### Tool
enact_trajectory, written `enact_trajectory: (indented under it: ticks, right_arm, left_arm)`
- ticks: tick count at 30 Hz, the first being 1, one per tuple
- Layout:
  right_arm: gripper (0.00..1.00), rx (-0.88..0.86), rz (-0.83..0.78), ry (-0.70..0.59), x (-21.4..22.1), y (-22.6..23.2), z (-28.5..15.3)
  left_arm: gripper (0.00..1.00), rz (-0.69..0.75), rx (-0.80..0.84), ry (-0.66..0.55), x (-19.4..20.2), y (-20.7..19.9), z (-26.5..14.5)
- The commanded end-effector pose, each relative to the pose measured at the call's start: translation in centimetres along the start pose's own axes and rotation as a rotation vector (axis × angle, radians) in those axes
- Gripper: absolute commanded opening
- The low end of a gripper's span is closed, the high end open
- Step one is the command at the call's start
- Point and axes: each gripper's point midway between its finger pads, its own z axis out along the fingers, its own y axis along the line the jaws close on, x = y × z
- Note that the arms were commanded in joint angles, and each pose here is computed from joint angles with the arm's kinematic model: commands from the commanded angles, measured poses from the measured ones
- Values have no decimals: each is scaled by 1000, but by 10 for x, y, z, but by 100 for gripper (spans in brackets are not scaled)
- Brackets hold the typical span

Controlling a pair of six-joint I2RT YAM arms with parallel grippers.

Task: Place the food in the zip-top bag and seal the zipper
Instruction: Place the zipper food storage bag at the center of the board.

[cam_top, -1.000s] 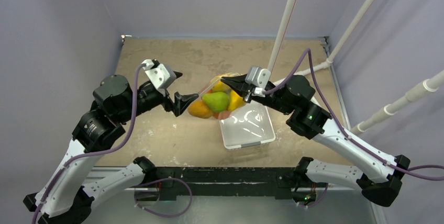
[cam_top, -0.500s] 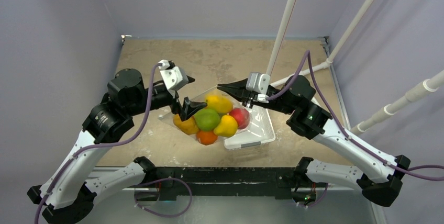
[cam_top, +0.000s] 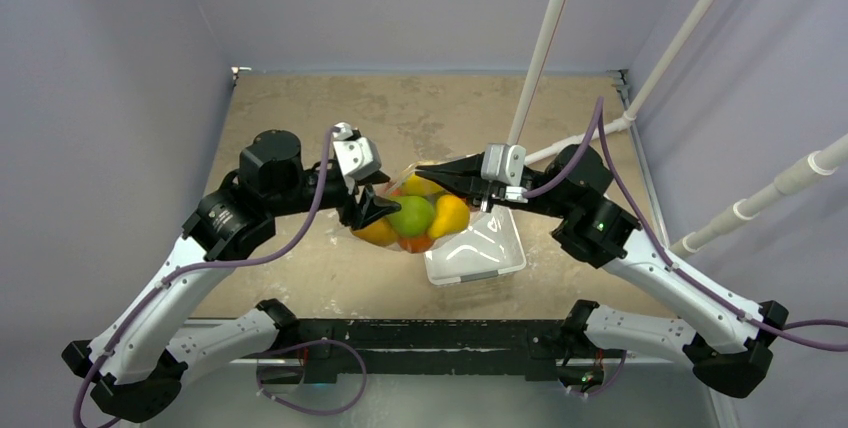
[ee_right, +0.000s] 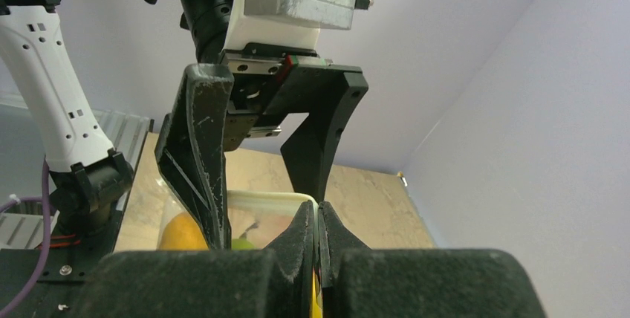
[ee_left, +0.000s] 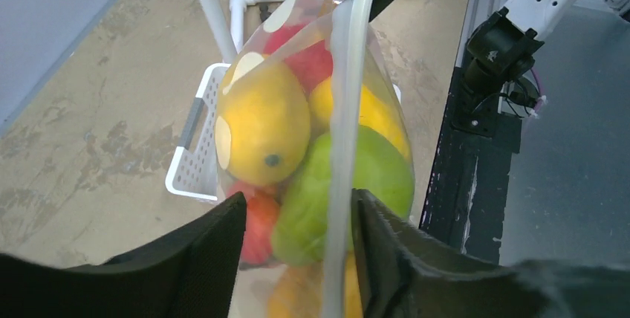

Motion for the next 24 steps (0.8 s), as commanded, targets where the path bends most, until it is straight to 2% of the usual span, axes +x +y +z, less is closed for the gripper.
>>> enact_trajectory:
  ticks: [1, 6, 12, 20, 24]
  right_arm:
    - [0, 14, -72, -155, -59, -10, -6]
    - [0, 13, -64, -149, -55, -9, -4]
    - [0, 18, -49, -133, -48, -10, -2]
    - [0, 59, -2, -63, -23, -16, 5]
    - [13, 122, 36, -33, -11, -24, 4]
  left_arm:
    - [43, 16, 44, -14, 0, -5, 5]
    - [0, 4, 62, 3, 5, -8, 6]
    - [0, 9, 57, 7, 7, -8, 5]
    - [0, 8, -58, 20, 8, 12, 4]
    - [0, 6, -125, 37, 9, 24, 3]
